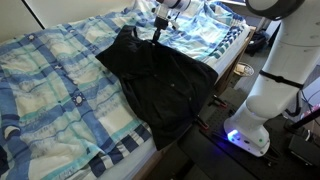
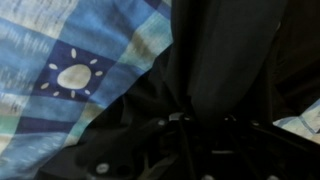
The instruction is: Pick up the black dress then place it back down on the bed
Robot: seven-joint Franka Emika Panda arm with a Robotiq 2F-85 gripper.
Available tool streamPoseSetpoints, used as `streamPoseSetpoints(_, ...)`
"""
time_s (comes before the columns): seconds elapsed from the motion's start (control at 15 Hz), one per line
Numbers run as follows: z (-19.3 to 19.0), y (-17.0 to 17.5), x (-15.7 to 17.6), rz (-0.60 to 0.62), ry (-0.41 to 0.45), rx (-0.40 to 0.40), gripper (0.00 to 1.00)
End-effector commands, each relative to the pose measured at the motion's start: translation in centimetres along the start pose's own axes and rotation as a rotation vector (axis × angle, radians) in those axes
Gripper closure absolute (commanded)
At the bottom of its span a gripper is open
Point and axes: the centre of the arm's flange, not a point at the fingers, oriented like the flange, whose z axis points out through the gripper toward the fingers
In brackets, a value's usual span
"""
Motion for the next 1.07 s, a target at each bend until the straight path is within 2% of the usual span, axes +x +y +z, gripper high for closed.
streamPoseSetpoints(0.0, -2.8, -1.3, 0.2, -0.103, 0.121, 0.021, 1.0)
streamPoseSetpoints(0.53, -9.5, -3.5, 3.7, -0.239, 0.28, -0.066, 0.99)
streamPoseSetpoints(1.0, -13.1, -8.5, 3.1, -0.46, 0.329, -0.197, 0.99)
